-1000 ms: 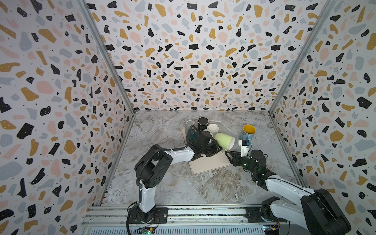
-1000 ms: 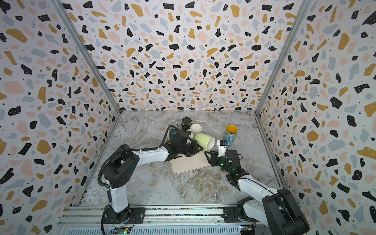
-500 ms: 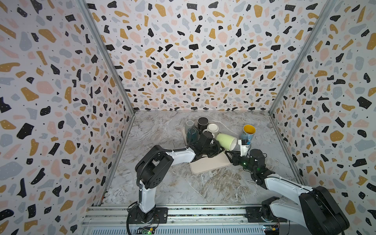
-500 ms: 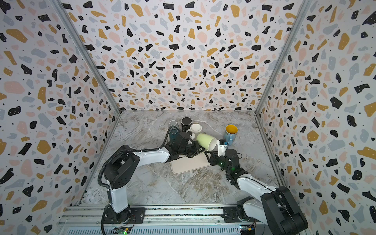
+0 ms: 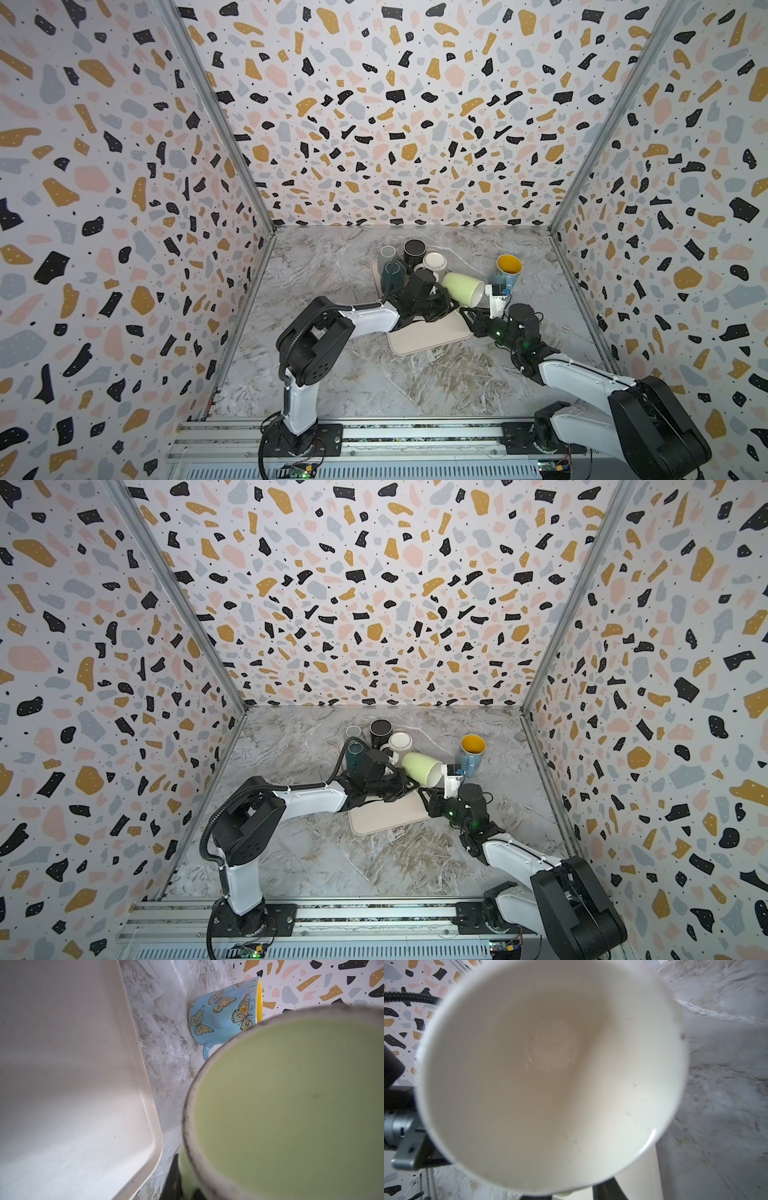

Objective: Turn the mug right side up
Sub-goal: Place the mug at the top-right of the table.

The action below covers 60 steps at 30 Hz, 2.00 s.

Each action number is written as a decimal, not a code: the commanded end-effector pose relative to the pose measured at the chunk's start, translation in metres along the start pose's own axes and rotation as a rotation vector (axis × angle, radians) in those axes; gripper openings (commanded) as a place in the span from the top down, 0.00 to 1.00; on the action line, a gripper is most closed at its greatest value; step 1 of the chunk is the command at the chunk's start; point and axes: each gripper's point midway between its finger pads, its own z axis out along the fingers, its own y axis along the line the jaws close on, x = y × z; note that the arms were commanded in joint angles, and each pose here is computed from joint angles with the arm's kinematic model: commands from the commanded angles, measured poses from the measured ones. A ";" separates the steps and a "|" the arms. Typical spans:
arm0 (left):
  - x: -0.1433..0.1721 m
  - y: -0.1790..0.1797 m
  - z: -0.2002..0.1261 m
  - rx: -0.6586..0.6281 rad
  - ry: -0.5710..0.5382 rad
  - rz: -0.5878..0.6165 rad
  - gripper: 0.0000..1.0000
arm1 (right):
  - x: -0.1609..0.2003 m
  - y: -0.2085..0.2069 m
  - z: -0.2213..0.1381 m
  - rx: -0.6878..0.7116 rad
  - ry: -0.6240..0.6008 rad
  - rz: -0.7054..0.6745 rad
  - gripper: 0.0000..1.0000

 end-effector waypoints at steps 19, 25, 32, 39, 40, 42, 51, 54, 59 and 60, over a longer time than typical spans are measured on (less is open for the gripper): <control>0.001 -0.041 -0.004 0.140 0.004 0.066 1.00 | -0.030 0.009 -0.003 -0.004 -0.104 0.004 0.88; 0.001 -0.041 -0.004 0.140 0.003 0.066 1.00 | -0.029 0.006 -0.002 0.006 -0.099 0.015 1.00; 0.001 -0.040 -0.004 0.139 0.007 0.063 1.00 | -0.029 0.006 -0.003 0.006 -0.101 0.018 1.00; 0.001 -0.041 -0.002 0.144 0.011 0.061 1.00 | -0.033 0.009 -0.006 -0.003 -0.119 0.005 1.00; 0.002 -0.041 -0.002 0.144 0.013 0.060 1.00 | -0.033 0.010 -0.007 -0.003 -0.120 0.005 1.00; 0.002 -0.040 -0.001 0.143 0.013 0.058 0.95 | -0.033 0.009 -0.007 -0.002 -0.120 0.005 1.00; 0.003 -0.034 0.001 0.132 0.018 0.046 0.72 | -0.032 0.008 -0.007 0.007 -0.108 0.023 1.00; 0.003 -0.033 0.001 0.136 0.017 0.036 0.68 | -0.031 0.005 -0.007 0.027 -0.099 0.040 1.00; 0.004 -0.031 0.002 0.136 0.021 0.030 0.64 | -0.031 0.002 -0.010 0.043 -0.108 0.041 1.00; 0.005 -0.030 0.003 0.136 0.023 0.029 0.62 | -0.030 0.002 -0.010 0.045 -0.106 0.039 1.00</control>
